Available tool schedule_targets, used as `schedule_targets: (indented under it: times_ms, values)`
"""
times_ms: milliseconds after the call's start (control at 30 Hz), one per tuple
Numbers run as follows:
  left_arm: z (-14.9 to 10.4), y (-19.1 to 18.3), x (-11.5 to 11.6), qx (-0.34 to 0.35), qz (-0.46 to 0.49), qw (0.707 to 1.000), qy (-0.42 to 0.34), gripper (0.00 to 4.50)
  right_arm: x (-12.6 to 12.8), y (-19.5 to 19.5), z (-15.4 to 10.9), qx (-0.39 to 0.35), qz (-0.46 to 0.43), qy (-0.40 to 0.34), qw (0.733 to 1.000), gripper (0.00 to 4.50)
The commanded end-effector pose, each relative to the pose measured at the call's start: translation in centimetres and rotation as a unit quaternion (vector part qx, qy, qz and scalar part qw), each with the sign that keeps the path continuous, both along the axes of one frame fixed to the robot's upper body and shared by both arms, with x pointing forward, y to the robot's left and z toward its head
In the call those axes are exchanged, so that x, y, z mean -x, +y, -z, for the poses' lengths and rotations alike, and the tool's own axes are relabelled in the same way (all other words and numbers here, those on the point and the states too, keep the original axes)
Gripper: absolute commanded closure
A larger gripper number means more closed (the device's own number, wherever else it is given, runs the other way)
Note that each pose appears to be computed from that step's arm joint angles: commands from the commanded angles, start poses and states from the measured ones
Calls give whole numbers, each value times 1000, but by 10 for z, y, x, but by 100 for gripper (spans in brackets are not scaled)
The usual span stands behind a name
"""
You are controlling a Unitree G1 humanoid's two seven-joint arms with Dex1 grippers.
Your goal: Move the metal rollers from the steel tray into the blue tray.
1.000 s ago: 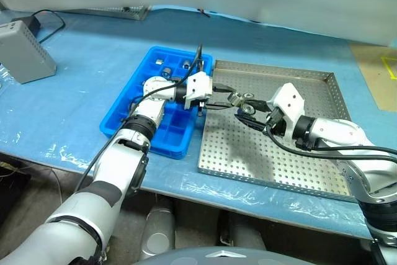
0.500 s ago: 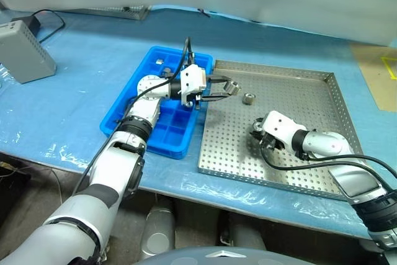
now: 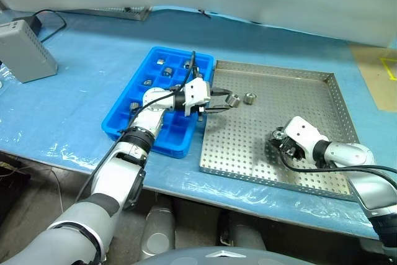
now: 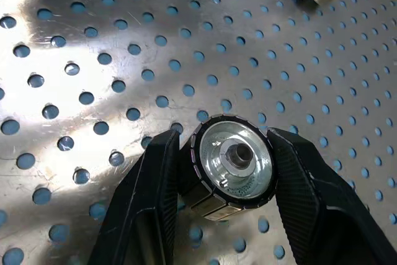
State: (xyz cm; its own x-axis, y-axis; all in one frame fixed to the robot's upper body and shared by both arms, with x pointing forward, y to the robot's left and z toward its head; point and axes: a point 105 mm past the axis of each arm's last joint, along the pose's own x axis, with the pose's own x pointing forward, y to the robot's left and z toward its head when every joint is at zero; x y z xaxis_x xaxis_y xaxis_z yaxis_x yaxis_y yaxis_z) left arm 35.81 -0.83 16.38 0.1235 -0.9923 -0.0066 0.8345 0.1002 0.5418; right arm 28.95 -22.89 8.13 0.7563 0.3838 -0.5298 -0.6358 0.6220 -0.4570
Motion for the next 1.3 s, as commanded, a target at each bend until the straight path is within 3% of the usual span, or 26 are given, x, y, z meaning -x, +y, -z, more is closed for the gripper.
schedule_targets:
  times_ms: [33, 267, 467, 667, 833, 967, 1200, 1300]
  values:
    - [-3, -5, -5, 0, -13, 1000, 3, 308, 1, 5, 0, -6, 17, -23, 1000, 271]
    - [2, -12, -3, -6, -8, 1000, 4, 308, -5, -3, 5, -28, 69, -38, 997, 271]
    - [3, -12, -3, -11, -7, 1000, 4, 310, 0, -1, 8, -55, 78, -18, 995, 70]
    - [3, -11, -4, -16, -5, 1000, 4, 310, -2, 7, -6, -70, 73, -35, 994, 70]
    - [4, -12, -4, -19, -4, 1000, 4, 310, -18, 28, -105, -282, 72, -127, 948, 70]
    - [9, -17, -1, -23, 3, 1000, 15, 310, -8, 41, -148, -365, 20, -126, 922, 70]
    - [39, -19, 0, -86, 1, 995, 45, 310, -6, 50, -134, -351, 31, -100, 930, 70]
    - [39, -20, -3, -76, -7, 995, 68, 310, -6, 55, -129, -356, 34, -97, 929, 70]
